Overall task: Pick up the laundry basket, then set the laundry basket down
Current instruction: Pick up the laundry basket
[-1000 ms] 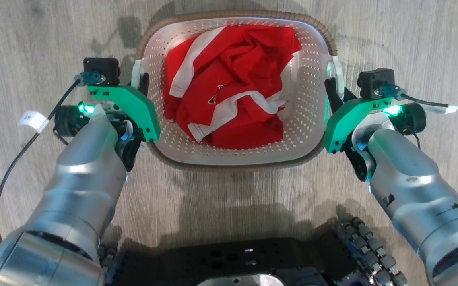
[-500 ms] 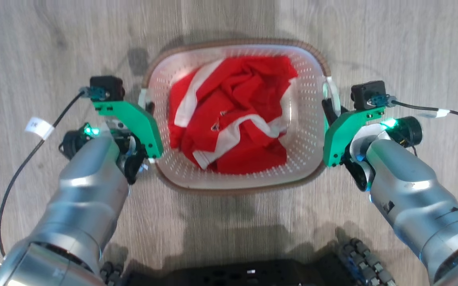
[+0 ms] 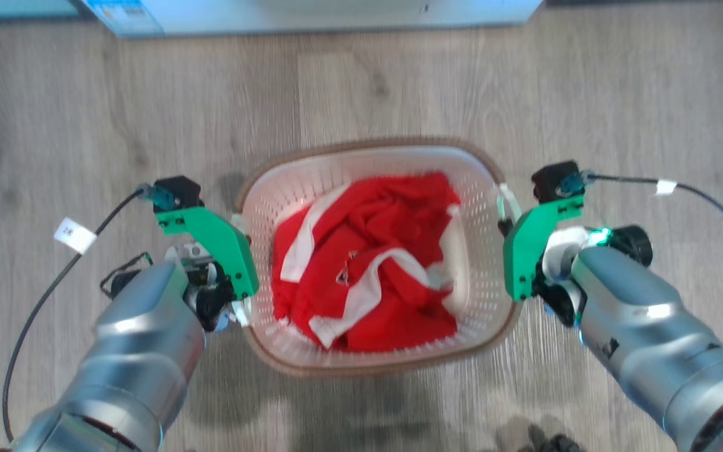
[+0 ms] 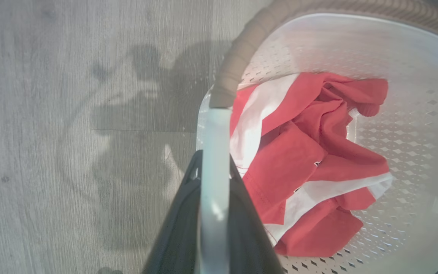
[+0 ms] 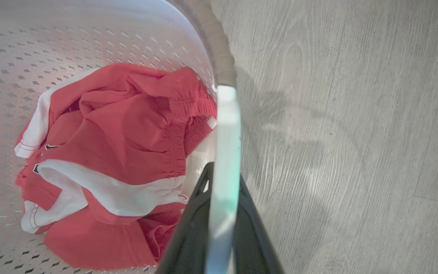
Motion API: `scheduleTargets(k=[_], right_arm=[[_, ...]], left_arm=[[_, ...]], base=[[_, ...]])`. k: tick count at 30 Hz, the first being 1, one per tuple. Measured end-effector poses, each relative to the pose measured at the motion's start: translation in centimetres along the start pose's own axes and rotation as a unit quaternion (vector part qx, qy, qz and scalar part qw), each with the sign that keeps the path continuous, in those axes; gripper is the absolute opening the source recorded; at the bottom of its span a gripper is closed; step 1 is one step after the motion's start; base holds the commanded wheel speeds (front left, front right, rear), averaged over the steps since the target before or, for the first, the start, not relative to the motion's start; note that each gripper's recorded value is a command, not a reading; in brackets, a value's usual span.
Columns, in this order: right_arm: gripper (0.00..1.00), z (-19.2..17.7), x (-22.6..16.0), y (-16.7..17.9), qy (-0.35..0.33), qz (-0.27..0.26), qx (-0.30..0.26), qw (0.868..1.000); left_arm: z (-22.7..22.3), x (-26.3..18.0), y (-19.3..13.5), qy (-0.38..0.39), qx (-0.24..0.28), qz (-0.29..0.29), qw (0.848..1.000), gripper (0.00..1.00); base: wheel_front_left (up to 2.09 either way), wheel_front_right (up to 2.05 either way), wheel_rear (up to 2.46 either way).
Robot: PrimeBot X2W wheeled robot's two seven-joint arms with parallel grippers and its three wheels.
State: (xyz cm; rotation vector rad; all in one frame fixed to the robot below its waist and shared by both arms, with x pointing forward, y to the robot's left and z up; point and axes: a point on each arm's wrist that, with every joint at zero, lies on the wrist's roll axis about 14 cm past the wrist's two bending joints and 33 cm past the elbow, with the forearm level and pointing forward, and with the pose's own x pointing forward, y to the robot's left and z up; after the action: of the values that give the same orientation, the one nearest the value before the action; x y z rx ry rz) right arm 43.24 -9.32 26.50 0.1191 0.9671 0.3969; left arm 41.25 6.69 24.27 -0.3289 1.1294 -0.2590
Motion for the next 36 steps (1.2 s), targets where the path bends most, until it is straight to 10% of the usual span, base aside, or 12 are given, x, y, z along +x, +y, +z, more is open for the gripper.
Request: scheduleTargets(k=[36], right_arm=[[0.00, -0.1, -11.7, 5.3, -0.001, -0.004, -0.001, 1.000]], left_arm=[[-1.6, -12.0, -2.8, -0.014, 0.011, -0.003, 1.000, 0.00]], base=[[0.00, 0.00, 0.00]])
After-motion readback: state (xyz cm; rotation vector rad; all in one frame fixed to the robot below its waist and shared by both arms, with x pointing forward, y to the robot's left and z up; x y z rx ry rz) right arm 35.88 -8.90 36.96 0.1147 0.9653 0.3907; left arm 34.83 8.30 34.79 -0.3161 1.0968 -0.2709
